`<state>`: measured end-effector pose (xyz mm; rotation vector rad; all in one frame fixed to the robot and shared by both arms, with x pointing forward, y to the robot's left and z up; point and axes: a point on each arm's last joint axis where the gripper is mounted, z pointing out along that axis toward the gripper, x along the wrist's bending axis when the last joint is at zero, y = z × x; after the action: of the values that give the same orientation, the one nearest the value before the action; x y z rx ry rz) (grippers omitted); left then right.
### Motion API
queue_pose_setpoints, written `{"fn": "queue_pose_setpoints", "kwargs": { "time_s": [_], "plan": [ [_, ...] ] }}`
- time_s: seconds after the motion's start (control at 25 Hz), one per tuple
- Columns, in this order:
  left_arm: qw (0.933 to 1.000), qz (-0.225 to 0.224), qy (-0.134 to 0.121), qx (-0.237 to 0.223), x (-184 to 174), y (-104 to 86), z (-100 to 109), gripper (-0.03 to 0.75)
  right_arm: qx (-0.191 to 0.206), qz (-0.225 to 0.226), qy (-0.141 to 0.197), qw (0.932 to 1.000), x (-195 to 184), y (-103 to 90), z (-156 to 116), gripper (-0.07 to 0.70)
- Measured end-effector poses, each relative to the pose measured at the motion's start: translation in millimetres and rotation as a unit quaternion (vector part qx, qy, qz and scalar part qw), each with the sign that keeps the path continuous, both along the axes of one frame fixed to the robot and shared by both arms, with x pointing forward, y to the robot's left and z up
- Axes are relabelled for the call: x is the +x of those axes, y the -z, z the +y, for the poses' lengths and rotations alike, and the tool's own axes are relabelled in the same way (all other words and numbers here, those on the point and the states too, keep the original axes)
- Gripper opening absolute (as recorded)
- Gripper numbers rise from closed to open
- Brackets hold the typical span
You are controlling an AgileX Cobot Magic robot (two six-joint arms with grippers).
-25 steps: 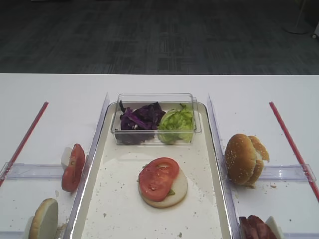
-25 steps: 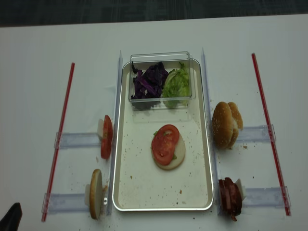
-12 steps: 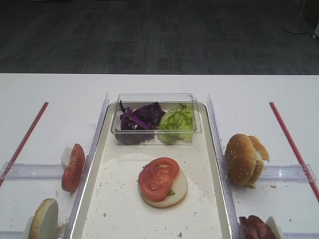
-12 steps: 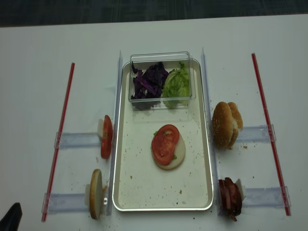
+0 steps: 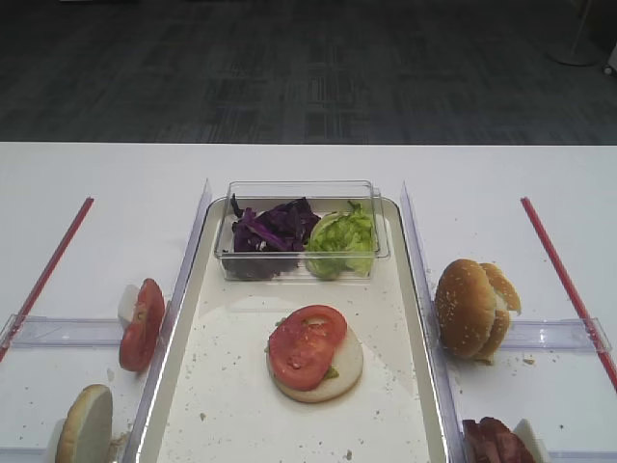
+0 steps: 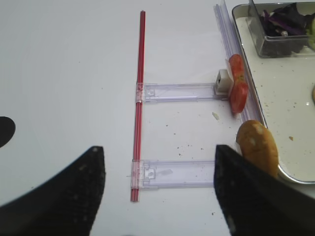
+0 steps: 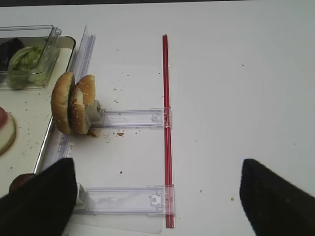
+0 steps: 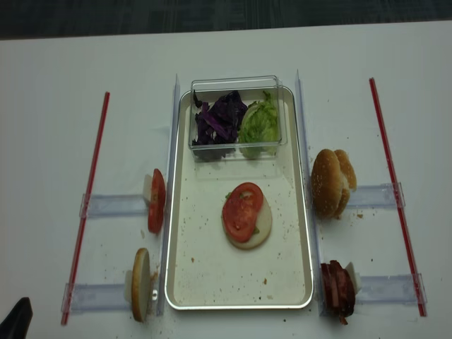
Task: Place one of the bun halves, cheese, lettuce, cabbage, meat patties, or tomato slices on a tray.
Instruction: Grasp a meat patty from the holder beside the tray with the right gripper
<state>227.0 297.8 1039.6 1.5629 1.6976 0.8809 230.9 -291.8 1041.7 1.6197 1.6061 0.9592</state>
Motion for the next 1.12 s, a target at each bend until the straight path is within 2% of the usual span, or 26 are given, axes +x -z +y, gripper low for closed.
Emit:
{"fn": "queue_pose_setpoints", "kwargs": {
  "time_s": [0.36, 0.76, 0.84, 0.96, 1.08, 1.12],
  "plan": [
    [1.0000, 0.000, 0.000, 0.000, 0, 0.0, 0, 0.438, 0.000, 0.000, 0.000, 1.0000, 0, 0.0, 0, 0.679],
    [1.0000, 0.000, 0.000, 0.000, 0, 0.0, 0, 0.438, 0.017, 0.002, -0.008, 0.9998, 1, -0.3, 3, 0.679],
    [1.0000, 0.000, 0.000, 0.000, 0, 0.0, 0, 0.438, 0.020, 0.030, -0.007, 0.9993, 9, -0.5, 3, 0.679],
    [1.0000, 0.000, 0.000, 0.000, 0, 0.0, 0, 0.438, 0.023, 0.109, -0.005, 0.9938, 31, 1.3, 2, 0.677],
    [1.0000, 0.000, 0.000, 0.000, 0, 0.0, 0, 0.438, 0.030, 0.210, 0.000, 0.9771, 61, 9.1, 1, 0.657],
    [1.0000, 0.000, 0.000, 0.000, 0, 0.0, 0, 0.438, 0.032, 0.248, 0.001, 0.9684, 72, 13.6, 1, 0.645]
  ]
}}
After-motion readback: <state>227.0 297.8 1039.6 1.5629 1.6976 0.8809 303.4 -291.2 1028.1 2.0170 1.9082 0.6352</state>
